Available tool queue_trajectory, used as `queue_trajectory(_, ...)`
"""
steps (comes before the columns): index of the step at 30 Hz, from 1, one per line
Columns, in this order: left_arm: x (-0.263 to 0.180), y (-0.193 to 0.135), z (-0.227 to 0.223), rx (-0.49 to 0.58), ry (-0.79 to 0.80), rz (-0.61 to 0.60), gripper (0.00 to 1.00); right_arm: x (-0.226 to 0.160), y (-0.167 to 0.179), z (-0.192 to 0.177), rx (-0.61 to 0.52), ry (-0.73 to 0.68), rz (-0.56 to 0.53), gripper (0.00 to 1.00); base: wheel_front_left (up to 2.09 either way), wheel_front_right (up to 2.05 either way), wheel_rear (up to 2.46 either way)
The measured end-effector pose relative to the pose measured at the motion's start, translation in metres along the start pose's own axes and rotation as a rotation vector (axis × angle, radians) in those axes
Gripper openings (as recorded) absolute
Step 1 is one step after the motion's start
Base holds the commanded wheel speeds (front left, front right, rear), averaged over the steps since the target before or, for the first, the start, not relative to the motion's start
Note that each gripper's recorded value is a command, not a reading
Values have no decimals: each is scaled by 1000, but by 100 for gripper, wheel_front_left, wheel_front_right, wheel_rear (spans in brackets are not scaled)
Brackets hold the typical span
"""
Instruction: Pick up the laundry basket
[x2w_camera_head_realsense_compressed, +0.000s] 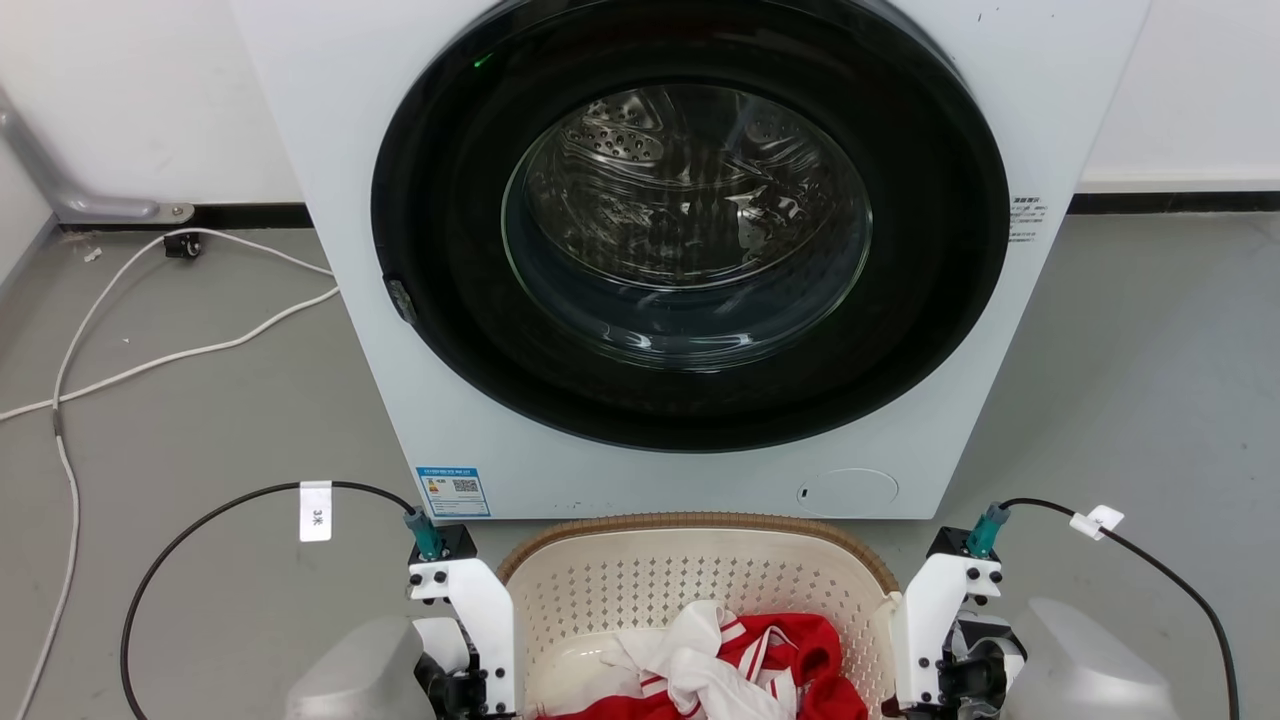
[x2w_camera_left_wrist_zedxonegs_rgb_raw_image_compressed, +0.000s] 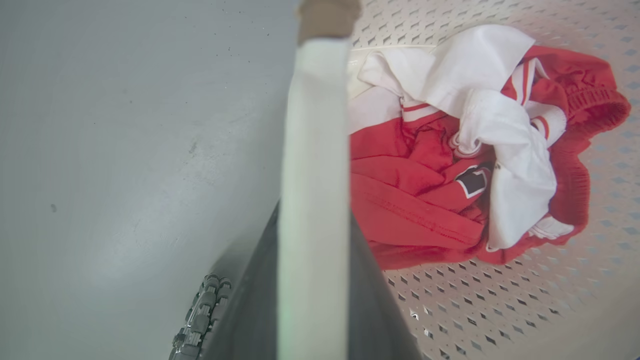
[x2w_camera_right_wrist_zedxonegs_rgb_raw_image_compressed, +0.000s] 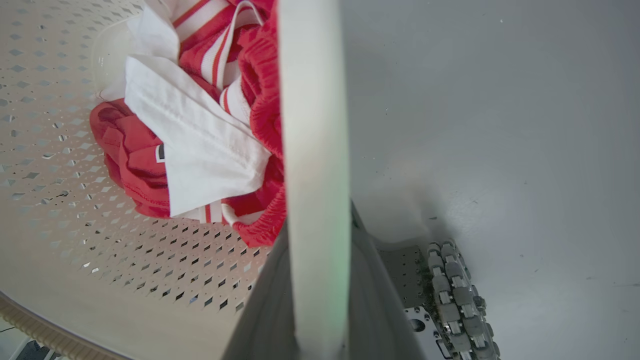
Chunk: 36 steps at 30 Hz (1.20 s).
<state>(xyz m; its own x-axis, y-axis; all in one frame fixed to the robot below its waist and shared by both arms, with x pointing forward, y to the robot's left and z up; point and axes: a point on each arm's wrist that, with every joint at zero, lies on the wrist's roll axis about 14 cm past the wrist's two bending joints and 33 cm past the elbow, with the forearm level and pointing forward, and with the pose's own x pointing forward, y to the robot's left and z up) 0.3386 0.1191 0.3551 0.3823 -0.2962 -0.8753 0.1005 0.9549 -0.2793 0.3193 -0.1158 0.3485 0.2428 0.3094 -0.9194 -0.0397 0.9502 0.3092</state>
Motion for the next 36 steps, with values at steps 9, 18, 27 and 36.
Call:
queue_trajectory(9,0,0,-1,1,3,0,0,0,0,0,4,1,1,0,0,0,0)
queue_trajectory(18,1,0,-1,2,5,0,0,0,-1,0,5,2,-1,0,0,0,0)
queue_trajectory(27,1,0,-1,1,4,-2,0,0,-1,0,7,0,-1,0,0,0,0)
queue_trajectory(36,1,-1,-2,3,5,-3,0,1,-1,-1,11,2,-1,0,0,0,0)
